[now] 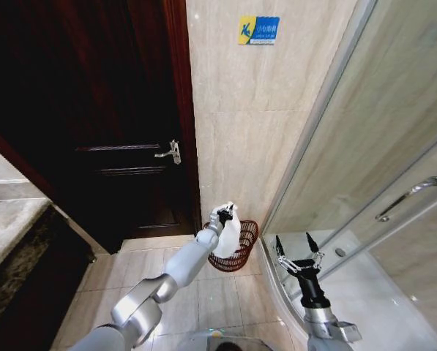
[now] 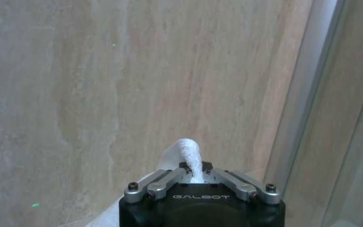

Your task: Discard the used towel into the hamper.

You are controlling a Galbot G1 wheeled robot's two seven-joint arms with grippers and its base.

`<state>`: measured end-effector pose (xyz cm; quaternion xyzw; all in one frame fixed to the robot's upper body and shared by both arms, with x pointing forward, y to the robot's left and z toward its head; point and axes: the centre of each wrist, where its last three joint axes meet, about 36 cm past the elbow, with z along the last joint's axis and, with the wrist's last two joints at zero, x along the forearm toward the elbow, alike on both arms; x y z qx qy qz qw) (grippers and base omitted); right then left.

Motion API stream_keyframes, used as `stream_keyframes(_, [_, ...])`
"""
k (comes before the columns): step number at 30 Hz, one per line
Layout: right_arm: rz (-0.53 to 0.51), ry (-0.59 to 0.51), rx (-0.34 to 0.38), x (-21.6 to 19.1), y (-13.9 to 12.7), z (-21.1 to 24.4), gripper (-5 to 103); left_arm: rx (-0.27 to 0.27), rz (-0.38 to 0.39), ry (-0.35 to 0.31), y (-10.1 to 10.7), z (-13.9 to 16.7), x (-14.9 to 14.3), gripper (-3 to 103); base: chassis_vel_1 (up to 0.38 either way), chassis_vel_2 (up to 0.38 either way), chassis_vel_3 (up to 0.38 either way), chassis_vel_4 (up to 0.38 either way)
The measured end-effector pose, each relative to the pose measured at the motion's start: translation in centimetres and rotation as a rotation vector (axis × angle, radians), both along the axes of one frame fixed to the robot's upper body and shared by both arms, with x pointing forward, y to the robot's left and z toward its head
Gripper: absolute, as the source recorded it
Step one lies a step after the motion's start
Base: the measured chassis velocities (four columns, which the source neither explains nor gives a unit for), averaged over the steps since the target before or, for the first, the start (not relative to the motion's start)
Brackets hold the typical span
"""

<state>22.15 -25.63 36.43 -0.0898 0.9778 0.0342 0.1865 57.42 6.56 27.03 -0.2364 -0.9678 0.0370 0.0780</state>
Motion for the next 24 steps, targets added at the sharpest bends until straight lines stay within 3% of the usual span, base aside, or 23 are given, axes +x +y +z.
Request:
stream_keyframes(16, [0.013, 0.006, -0.007, -0.2, 0.0, -0.6, 100, 0.016, -0.010, 0.012, 0.2, -0.9, -0.4, 3, -0.063, 0.060, 0.073, -0.071])
stream_keyframes(24, [0.048, -0.013, -0.008, -0.7, 0.6, -1.2, 100, 0.090, -0.116, 0.049, 1.0, -2.9, -1.4, 3, -0.139, 0.152, 0.131, -0.149])
